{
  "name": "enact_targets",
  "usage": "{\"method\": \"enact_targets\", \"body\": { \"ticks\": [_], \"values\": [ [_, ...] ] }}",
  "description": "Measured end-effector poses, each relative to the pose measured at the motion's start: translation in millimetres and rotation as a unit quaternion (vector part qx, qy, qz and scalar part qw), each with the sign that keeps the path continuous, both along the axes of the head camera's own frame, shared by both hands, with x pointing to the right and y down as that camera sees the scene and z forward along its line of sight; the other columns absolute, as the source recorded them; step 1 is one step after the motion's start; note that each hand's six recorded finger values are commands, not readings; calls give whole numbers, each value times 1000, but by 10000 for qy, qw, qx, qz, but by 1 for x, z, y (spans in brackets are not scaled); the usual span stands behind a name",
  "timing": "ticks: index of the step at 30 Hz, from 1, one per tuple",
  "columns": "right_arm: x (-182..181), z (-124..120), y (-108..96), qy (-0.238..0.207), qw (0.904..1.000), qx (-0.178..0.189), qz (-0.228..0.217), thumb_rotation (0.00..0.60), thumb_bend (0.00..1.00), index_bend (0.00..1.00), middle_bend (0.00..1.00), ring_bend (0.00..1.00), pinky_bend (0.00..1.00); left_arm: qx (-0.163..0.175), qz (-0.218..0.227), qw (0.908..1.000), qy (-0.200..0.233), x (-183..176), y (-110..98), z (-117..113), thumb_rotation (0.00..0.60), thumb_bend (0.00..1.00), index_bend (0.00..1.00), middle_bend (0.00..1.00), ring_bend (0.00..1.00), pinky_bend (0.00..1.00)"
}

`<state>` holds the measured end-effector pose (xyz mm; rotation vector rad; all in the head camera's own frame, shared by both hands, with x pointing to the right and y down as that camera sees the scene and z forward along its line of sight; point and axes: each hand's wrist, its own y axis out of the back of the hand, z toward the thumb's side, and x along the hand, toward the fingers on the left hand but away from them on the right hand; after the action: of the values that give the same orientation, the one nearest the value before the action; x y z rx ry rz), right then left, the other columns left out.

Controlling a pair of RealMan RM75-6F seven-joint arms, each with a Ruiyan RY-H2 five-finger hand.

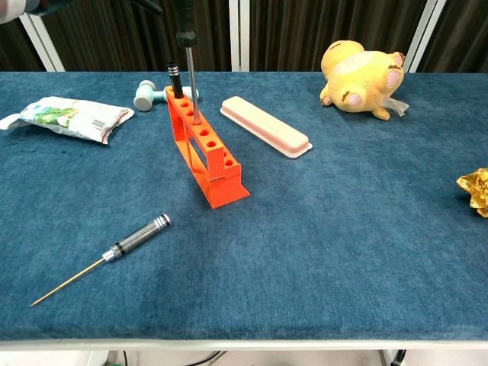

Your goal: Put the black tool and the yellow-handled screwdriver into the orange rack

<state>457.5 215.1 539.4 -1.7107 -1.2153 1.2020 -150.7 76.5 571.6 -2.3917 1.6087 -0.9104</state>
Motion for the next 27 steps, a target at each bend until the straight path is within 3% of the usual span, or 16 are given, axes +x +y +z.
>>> {"method": "enact_targets", "body": {
  "ticks": [14, 27],
  "values": [
    [0, -1, 0, -4, 10000, 3, 5, 600, 397, 0, 0, 0, 0, -10, 41, 10000, -35, -2, 4, 5, 600, 343, 658, 494, 250, 288],
    [1, 0, 0, 2, 10000, 0, 12, 600, 396, 0, 0, 0, 0, -55, 233, 9997, -31, 2, 22, 38, 600, 343, 656, 484, 249, 288]
  ]
}}
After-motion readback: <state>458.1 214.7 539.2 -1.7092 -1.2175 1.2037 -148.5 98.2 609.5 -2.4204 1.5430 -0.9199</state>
